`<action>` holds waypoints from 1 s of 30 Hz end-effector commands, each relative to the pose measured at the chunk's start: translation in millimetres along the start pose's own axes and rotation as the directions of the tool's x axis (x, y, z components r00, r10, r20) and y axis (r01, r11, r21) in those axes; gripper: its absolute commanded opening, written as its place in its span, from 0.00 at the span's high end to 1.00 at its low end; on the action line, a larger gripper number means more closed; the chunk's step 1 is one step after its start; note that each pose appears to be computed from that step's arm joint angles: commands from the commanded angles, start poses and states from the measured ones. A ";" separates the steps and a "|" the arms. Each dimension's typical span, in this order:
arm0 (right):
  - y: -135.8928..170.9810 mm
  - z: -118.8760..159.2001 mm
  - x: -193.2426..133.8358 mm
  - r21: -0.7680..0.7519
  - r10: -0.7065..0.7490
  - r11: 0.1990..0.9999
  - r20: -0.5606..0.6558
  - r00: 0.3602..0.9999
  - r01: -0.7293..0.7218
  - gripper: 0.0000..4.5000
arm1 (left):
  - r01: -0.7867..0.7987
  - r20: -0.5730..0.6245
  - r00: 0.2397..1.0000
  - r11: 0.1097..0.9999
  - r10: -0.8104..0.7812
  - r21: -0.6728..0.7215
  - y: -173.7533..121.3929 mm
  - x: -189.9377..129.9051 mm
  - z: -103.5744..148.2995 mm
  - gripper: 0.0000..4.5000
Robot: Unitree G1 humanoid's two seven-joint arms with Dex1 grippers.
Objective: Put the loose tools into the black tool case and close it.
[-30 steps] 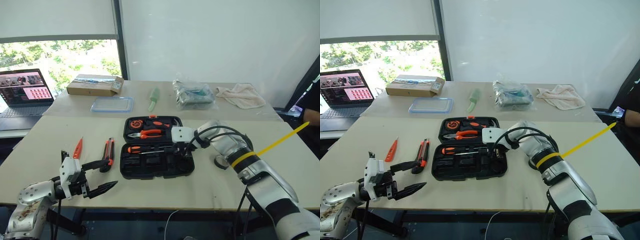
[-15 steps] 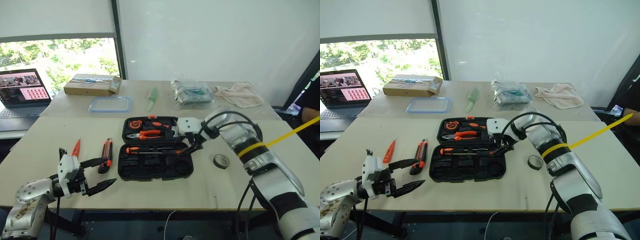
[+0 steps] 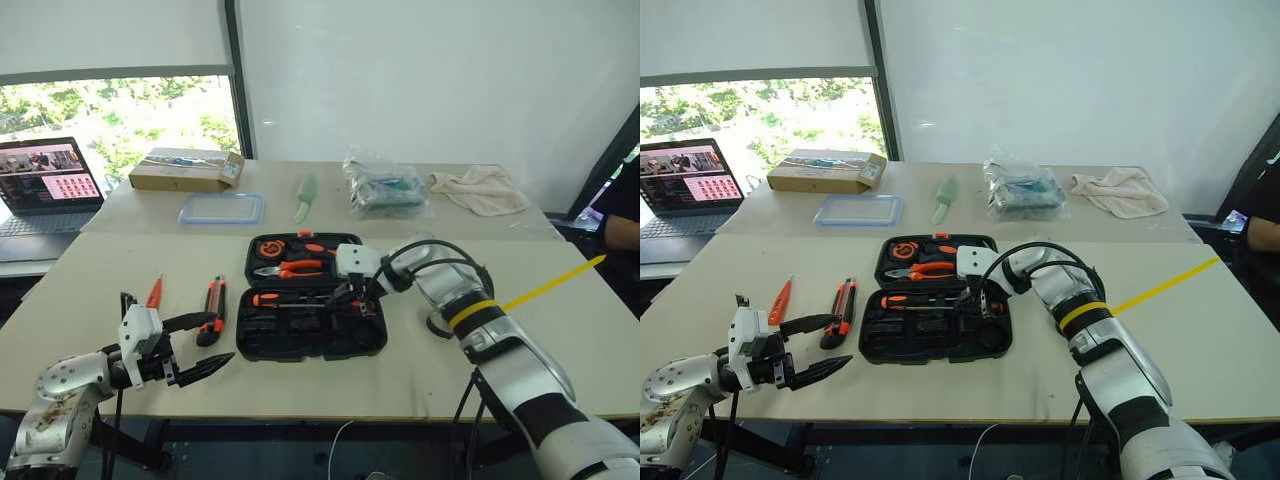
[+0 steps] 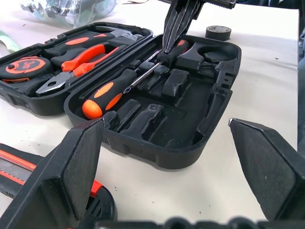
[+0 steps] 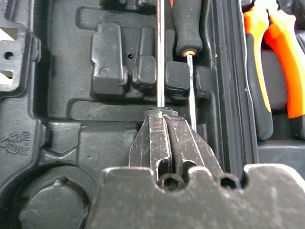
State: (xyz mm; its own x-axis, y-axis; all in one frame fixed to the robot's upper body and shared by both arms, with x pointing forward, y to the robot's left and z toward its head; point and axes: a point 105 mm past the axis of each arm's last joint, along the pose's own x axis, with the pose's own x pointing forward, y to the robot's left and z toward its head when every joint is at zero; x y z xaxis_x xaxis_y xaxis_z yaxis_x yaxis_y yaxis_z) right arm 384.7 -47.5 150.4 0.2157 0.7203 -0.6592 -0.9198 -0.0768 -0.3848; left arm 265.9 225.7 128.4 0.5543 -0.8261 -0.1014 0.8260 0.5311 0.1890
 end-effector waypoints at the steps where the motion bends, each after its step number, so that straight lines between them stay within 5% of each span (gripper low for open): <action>1: 2.3 -7.7 4.8 0.005 -0.002 1.000 -0.028 1.000 0.002 0.99 | -0.015 0.014 1.000 0.999 0.015 0.030 1.0 -1.7 7.0 0.00; 13: 8.1 -8.0 29.3 0.043 0.010 0.999 -0.092 0.996 -0.006 0.99 | -0.100 -0.100 0.990 0.994 0.104 0.045 14.3 -10.0 -7.0 0.00; 19: 0.5 36.5 -6.9 0.027 -0.113 0.994 0.263 0.958 0.110 0.99 | -0.225 -0.074 0.971 0.974 0.225 0.015 16.7 -35.4 -9.8 0.00; 25: 23.5 42.9 -61.0 0.071 -0.226 0.973 0.478 0.849 0.220 0.53 | -0.507 -0.087 0.861 0.859 0.502 -0.064 26.8 -98.9 -21.4 0.00; 30: 72.8 16.6 -100.4 0.106 -0.324 0.936 0.636 0.701 0.337 0.14 | -0.783 -0.218 0.619 0.613 0.755 -0.102 35.2 -168.8 -45.3 0.00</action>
State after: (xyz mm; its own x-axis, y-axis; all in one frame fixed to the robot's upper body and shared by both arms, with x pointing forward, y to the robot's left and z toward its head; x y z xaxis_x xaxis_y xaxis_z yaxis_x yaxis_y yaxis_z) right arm 303.2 -104.1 177.6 0.2524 0.9674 -0.0219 -0.8777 0.2194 -0.4261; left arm 212.4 374.0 102.8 0.9733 -0.1759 -0.1472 0.1917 0.9763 0.1008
